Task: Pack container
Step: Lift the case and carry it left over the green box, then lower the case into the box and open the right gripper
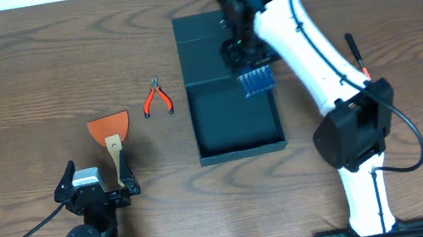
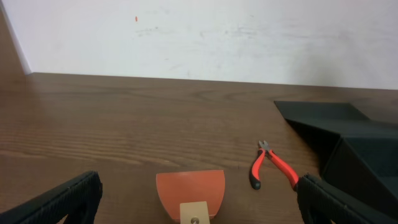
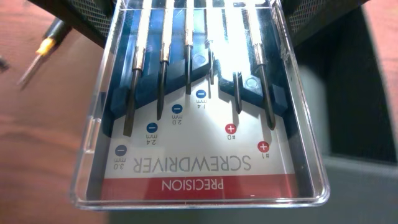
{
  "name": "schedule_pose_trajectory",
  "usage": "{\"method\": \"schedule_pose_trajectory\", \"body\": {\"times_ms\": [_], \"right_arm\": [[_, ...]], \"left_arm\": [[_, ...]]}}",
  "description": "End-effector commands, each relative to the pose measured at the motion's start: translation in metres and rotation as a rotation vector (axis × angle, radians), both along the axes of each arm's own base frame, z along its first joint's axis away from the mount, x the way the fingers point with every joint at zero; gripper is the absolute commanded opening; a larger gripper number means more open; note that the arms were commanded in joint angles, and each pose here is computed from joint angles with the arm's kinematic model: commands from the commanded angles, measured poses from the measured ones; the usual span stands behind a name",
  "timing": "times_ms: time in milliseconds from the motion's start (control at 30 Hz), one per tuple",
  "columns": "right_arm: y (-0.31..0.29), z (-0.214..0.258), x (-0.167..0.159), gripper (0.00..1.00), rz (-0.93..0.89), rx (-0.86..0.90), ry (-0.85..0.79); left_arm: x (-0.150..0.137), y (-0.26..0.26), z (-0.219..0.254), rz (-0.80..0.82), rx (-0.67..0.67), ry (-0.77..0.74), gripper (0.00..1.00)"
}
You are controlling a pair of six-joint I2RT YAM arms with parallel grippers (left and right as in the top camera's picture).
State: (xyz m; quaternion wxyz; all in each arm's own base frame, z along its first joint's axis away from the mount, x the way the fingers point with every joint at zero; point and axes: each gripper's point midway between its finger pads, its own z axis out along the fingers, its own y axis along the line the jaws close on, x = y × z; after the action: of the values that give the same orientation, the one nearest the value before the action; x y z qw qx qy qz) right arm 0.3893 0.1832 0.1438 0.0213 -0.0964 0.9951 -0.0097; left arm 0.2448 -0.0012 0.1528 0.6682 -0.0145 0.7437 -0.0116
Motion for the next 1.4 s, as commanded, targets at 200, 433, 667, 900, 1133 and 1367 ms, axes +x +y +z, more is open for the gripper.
{"method": "schedule_pose_trajectory", "body": {"times_ms": [200,433,667,900,1133,1367], "right_arm": [[0.034,0.019,-0.033,0.47,-0.075,-0.036,-0.02],[0.037,0.019,-0.041,0.47,-0.113,-0.045,-0.004],[0.036,0.017,-0.043,0.48,-0.143,-0.05,0.002],[0.034,0.002,-0.046,0.48,-0.164,-0.071,0.028],[0.029,-0.022,-0.05,0.48,-0.173,-0.095,0.062],[0.026,-0.043,-0.056,0.49,-0.185,-0.114,0.094]], "left_arm": [[-0.001,0.002,-0.017,0.006,0.015,0.053,0.99],[-0.001,0.002,-0.017,0.006,0.015,0.054,0.99],[-0.001,0.002,-0.017,0.006,0.015,0.053,0.98],[-0.001,0.002,-0.017,0.006,0.015,0.054,0.99],[-0.001,0.002,-0.017,0.006,0.015,0.054,0.98],[-0.001,0.002,-0.017,0.006,0.015,0.054,0.99]]}}
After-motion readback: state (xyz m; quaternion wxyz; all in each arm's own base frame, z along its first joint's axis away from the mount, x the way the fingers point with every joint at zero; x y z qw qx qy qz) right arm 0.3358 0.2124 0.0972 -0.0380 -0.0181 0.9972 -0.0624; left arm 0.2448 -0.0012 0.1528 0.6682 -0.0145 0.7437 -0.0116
